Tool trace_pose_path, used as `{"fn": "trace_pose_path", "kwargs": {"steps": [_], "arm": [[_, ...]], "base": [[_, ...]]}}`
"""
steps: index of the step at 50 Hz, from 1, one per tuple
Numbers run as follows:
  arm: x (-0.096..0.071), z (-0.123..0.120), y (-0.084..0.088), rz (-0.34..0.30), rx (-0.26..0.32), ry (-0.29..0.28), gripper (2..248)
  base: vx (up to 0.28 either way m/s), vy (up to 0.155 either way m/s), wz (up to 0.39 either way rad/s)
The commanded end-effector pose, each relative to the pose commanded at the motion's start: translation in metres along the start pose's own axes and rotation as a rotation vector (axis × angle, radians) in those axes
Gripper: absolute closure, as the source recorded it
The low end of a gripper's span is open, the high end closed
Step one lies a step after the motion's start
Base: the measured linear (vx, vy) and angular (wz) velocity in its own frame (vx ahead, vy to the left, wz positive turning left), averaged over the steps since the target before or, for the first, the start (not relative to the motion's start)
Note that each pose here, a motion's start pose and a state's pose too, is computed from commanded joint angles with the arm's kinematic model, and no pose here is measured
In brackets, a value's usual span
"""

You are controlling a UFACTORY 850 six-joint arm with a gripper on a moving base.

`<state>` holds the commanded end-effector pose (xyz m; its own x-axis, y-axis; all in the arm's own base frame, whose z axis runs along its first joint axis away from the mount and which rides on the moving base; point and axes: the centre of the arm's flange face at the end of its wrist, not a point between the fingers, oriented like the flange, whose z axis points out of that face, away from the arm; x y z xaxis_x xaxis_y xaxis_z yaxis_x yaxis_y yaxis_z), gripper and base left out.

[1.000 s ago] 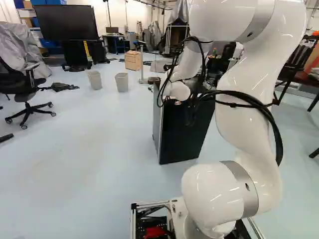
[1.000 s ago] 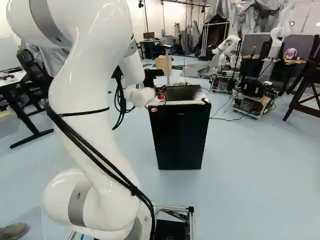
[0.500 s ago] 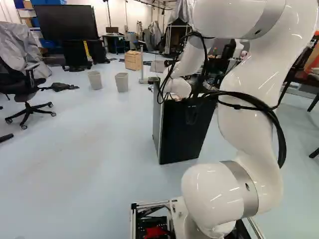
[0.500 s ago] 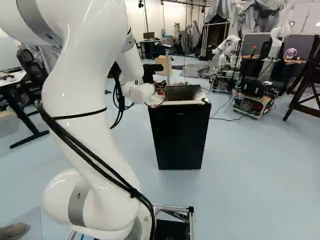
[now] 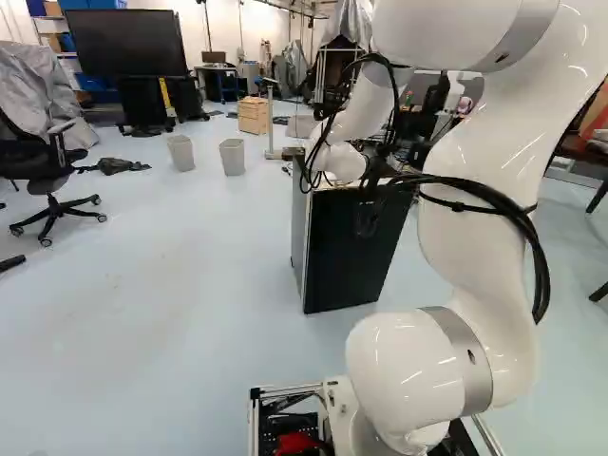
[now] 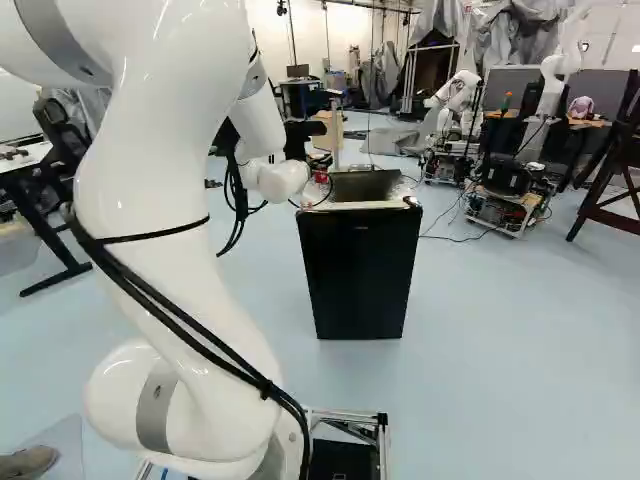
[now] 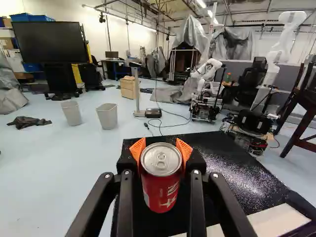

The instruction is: Grab a drink from the fridge

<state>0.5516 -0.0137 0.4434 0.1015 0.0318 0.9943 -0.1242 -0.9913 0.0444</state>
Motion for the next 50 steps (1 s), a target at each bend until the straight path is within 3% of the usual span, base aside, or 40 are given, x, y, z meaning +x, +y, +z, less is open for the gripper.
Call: {"fn": "trace_pose_path", "kwargs": {"steps": [25,50], "arm": [[-0.004,-0.019,0.001,0.001,0.010,-0.016,150],[-0.014,-0.063,0.004,0.003,0.033,-0.053,150]], "base": [[0.000,0.000,0.000],[0.000,0.000,0.000]]}}
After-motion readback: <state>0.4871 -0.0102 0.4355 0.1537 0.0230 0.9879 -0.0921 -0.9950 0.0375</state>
